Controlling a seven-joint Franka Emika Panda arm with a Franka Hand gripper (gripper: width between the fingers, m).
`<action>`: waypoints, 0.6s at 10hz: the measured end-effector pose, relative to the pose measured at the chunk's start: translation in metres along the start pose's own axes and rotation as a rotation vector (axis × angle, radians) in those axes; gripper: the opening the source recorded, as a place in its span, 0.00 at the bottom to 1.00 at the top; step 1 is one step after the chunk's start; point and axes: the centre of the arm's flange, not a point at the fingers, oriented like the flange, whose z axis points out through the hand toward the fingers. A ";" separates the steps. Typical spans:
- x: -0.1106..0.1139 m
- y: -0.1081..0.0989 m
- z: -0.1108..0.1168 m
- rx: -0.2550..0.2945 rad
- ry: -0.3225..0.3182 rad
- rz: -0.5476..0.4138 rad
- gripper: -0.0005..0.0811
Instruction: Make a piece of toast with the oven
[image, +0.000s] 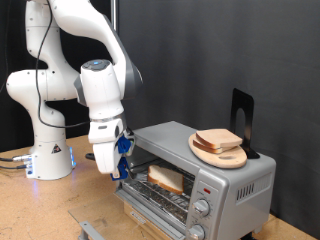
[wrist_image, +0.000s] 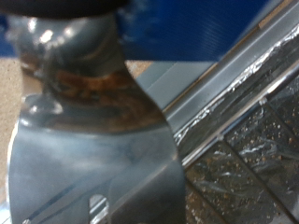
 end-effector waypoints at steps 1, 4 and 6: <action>-0.001 0.001 0.001 -0.008 -0.008 -0.008 0.49; -0.010 0.018 0.005 -0.049 -0.058 -0.013 0.49; -0.014 0.028 0.006 -0.051 -0.072 -0.005 0.49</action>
